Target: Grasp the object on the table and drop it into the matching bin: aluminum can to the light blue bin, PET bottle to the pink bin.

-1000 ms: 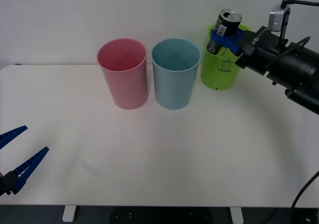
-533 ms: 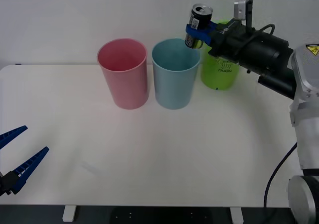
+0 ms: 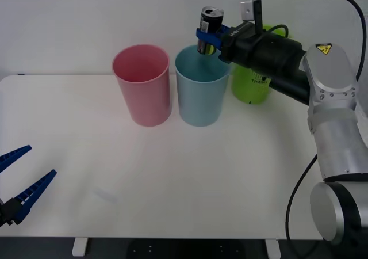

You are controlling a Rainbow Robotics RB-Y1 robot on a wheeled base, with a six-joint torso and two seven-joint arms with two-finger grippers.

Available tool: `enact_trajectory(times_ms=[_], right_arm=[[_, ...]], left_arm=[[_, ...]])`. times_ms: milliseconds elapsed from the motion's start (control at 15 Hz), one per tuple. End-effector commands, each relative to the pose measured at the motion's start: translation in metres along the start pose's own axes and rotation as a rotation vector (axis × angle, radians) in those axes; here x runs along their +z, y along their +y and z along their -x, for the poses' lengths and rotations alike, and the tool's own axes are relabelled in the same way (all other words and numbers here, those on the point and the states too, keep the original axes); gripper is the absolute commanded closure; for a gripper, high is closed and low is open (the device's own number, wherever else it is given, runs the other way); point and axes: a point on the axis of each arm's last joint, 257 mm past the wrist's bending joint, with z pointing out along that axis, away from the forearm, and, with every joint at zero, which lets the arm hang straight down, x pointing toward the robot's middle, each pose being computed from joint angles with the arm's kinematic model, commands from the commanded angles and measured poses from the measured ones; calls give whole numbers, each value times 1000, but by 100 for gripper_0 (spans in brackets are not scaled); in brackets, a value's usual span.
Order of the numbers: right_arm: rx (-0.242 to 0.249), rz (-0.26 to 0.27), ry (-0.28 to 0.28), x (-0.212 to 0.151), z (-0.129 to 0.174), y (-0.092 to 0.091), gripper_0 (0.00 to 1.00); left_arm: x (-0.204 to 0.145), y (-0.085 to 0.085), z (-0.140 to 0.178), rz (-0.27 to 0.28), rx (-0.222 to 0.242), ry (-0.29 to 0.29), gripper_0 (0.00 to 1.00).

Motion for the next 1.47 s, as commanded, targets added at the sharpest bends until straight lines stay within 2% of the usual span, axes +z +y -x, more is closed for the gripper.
enact_trajectory(times_ms=[67, 400, 467, 533, 600, 933, 1267, 1467], right_arm=[[4, 8, 14, 6, -6, 3, 100], [7, 10, 7, 6, -4, 3, 99], [7, 10, 7, 6, -4, 3, 81], [10, 10, 7, 6, -4, 3, 18], [7, 10, 7, 6, -4, 3, 0], [17, 13, -9, 4, 1, 2, 0], [-3, 22, -11, 1, 4, 1, 0], [1, 80, -13, -13, 7, 6, 0]], left_arm=[[0, 0, 0, 0, 0, 0, 0], [0, 0, 0, 0, 0, 0, 0], [0, 0, 0, 0, 0, 0, 0], [0, 0, 0, 0, 0, 0, 0], [0, 0, 0, 0, 0, 0, 0], [0, 0, 0, 0, 0, 0, 0], [0, 0, 0, 0, 0, 0, 0], [0, 0, 0, 0, 0, 0, 0]])
